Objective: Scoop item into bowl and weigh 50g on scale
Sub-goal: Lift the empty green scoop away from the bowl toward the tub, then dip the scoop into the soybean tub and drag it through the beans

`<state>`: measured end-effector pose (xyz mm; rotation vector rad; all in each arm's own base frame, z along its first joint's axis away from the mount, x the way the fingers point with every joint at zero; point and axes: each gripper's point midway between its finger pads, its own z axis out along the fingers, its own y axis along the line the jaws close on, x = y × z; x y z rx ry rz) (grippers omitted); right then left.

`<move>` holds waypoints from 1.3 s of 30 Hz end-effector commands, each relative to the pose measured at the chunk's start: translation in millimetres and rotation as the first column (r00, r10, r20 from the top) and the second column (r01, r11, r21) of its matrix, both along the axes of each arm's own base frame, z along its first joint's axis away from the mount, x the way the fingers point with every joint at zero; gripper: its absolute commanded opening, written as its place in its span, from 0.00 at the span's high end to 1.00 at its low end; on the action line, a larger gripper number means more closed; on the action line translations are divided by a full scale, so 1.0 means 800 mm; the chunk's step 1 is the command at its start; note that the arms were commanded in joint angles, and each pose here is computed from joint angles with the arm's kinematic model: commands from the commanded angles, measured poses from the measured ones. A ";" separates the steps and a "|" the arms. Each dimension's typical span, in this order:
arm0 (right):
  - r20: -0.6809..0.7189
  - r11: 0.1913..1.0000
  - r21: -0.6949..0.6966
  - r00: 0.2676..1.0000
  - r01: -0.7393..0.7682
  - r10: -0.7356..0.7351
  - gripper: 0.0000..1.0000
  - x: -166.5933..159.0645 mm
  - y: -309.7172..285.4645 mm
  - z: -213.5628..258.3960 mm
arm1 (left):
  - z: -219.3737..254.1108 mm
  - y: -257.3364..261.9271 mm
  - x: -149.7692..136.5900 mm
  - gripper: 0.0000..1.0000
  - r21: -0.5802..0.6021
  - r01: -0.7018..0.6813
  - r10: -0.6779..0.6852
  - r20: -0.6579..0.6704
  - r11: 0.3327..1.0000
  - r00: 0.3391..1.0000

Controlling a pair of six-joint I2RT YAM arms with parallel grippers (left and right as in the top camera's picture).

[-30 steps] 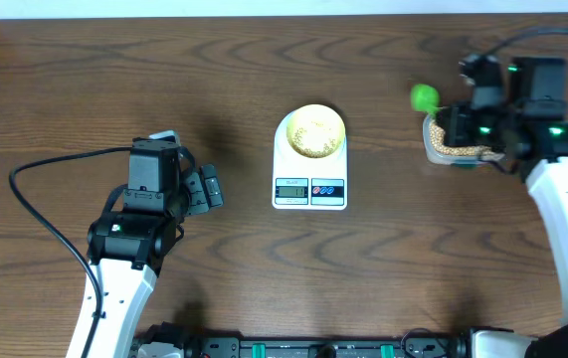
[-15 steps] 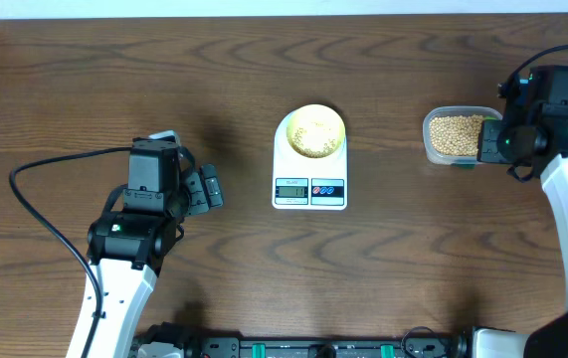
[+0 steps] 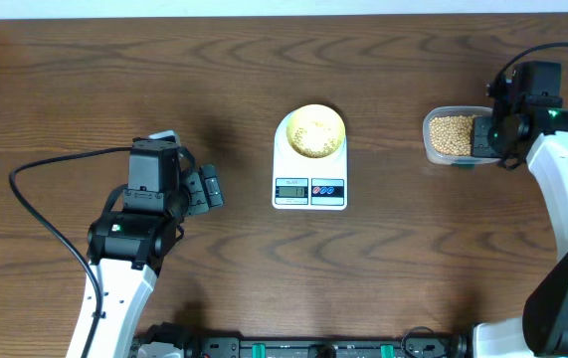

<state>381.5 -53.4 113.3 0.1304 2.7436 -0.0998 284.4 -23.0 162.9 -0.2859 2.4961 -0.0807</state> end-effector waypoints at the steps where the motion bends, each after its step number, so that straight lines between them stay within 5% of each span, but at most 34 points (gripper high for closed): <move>1: -0.037 1.000 -0.010 0.999 -0.008 0.007 0.99 -0.001 -0.001 -0.017 | 0.000 0.004 0.000 0.02 0.011 -0.013 0.013 -0.002 1.000 1.000; 20: -0.040 0.989 0.134 0.997 -0.056 0.062 0.99 0.006 0.031 -0.035 | 0.000 0.004 0.000 0.02 0.010 -0.013 0.013 -0.002 1.000 1.000; 39: -0.006 0.907 0.420 0.999 -0.029 0.035 0.99 0.010 0.046 -0.032 | -0.001 0.004 0.000 0.02 0.010 -0.013 0.013 -0.002 1.000 1.000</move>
